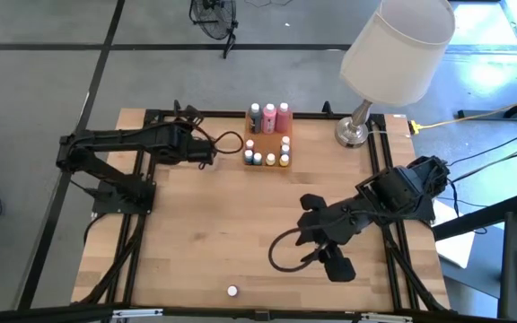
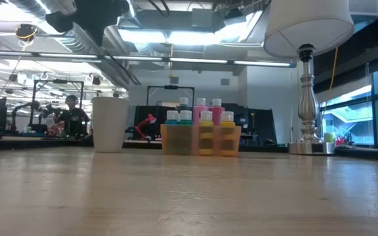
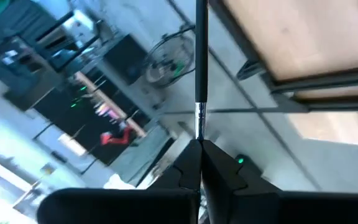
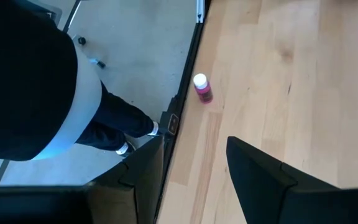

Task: Pick & Place Paint Supplies
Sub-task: Put the black paint brush into the white cup

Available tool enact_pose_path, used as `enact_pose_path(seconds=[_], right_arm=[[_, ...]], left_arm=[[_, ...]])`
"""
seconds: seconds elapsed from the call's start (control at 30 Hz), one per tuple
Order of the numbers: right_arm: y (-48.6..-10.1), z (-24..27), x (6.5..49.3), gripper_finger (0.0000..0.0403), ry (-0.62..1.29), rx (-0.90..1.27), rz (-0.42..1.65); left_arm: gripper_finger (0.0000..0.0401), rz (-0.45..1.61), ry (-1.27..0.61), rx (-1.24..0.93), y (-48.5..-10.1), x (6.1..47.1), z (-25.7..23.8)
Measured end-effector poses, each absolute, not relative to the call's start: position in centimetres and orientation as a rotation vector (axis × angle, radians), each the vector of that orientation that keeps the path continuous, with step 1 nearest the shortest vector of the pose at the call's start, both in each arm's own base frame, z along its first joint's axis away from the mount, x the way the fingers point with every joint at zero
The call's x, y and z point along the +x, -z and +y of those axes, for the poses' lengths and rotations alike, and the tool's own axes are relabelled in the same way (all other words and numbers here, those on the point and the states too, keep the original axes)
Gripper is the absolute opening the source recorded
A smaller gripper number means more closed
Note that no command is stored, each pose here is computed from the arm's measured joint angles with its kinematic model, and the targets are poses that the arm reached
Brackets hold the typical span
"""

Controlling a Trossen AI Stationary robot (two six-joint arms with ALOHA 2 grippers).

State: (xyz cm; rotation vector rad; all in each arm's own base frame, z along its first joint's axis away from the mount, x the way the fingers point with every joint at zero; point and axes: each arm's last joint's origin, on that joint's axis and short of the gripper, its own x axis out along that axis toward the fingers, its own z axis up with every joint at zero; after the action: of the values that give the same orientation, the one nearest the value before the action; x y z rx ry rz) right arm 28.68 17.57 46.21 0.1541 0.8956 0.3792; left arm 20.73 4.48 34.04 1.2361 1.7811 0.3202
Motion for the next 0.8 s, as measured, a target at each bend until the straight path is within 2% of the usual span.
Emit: enact_pose_path(seconds=[0.27, 0.8], right_arm=[[-46.3, 17.5, 28.8, 0.0181, -0.389, 0.142, 0.883], [-46.5, 17.6, 29.0, 0.0181, -0.399, 0.127, 0.846]], left_arm=[[0.0002, 1.786, -0.324, 1.254, -33.9, 20.4, 4.4], [0.0002, 1.977, -0.091, 1.366, -28.1, 19.3, 3.7]])
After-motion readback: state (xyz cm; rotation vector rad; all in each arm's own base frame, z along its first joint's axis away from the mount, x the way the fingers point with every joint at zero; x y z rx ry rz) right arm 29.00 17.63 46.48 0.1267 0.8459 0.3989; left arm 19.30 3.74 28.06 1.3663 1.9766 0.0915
